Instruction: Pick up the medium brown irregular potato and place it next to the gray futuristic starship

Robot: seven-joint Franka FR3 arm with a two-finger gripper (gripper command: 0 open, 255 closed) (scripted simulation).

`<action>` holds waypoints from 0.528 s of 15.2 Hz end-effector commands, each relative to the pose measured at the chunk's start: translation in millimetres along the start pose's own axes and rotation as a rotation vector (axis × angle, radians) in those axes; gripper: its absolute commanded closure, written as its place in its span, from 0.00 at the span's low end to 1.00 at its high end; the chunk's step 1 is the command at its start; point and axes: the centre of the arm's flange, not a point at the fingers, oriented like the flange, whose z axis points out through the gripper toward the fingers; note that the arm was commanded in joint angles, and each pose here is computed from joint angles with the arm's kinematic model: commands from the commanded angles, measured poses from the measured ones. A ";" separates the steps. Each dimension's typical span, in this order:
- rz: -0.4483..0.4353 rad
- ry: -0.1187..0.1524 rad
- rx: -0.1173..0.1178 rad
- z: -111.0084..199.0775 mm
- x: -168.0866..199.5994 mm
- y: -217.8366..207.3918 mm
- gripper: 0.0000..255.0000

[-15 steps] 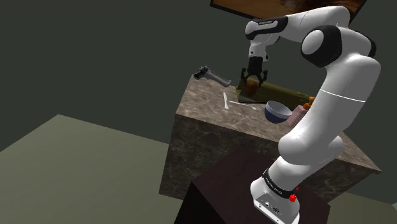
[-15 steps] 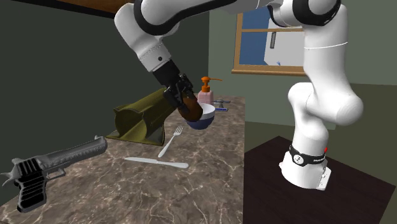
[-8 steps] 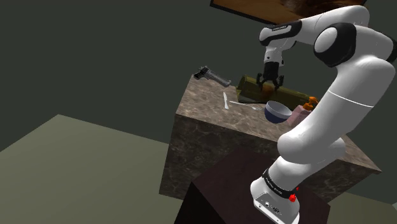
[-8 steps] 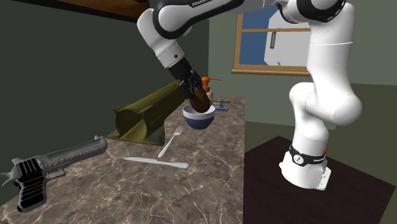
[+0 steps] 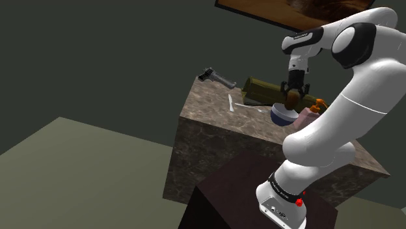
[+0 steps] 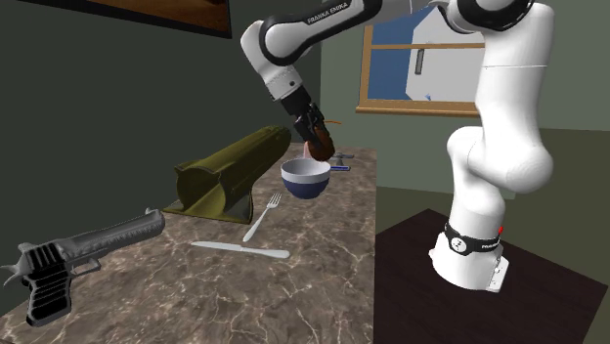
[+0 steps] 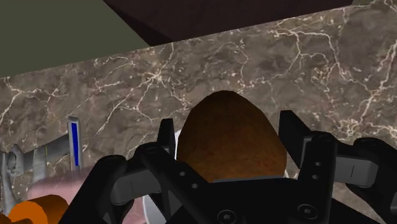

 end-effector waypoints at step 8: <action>-0.002 0.000 0.000 27.8 0.5 113.4 1.00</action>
